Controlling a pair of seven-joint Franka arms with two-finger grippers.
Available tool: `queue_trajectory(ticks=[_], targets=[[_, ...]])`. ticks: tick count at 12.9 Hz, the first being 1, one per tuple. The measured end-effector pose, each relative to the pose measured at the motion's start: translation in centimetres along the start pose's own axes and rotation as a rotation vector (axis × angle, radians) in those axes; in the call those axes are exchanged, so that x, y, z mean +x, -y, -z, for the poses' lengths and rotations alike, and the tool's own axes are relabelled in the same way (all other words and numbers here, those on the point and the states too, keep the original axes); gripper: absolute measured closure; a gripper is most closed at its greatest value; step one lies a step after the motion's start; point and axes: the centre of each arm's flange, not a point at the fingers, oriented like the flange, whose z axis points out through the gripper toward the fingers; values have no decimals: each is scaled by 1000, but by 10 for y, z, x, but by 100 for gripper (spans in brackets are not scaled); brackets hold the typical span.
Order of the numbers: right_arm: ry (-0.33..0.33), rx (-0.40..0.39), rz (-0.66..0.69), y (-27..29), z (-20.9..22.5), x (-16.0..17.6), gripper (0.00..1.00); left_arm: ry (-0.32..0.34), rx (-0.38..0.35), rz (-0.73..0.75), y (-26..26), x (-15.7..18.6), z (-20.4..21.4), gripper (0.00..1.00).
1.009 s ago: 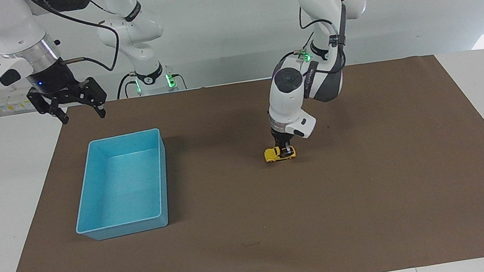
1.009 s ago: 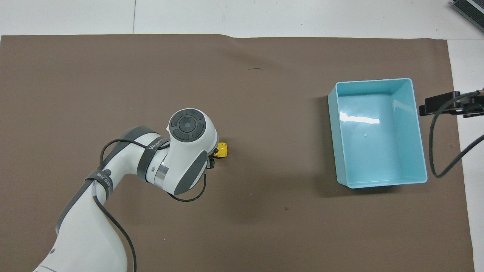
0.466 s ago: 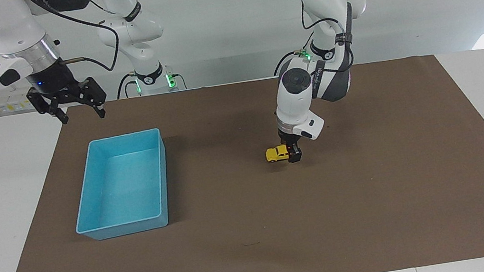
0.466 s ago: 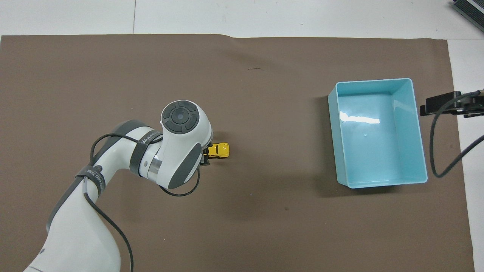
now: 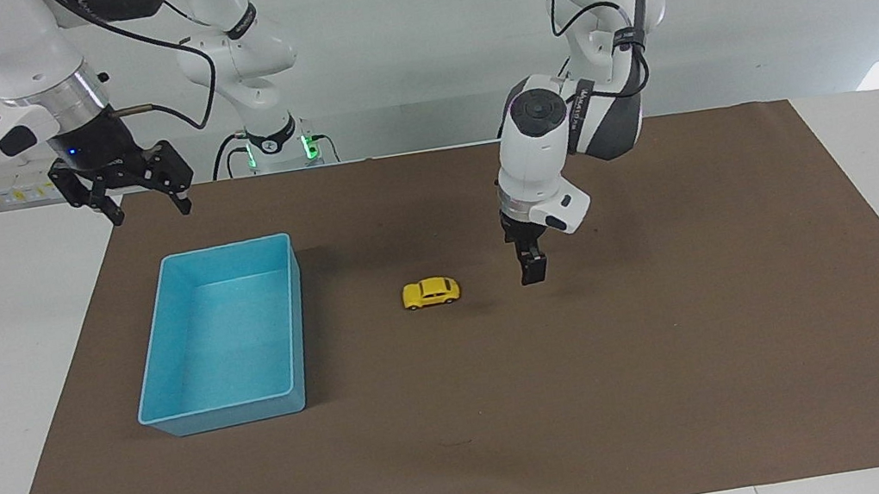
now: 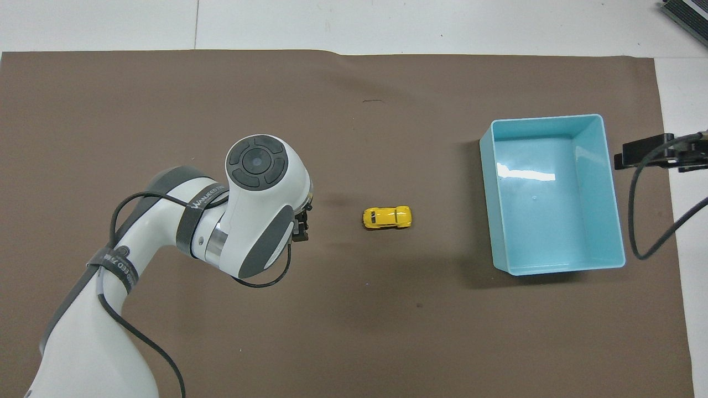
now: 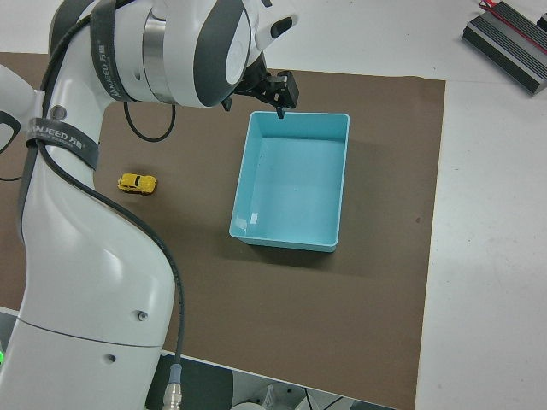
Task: Wind up and store yellow beetle car
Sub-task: 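Release the car with the left gripper so it rolls forward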
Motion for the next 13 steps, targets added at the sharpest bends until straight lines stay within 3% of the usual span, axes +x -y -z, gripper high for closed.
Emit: queue_trajectory(ticks=[7,13], targets=[[0,1,6,3,0,0,0,35,-79,-144,-35,22,42,0],[0,1,10,5,0,0,0,31,-163,-430,-59,94,111,0]])
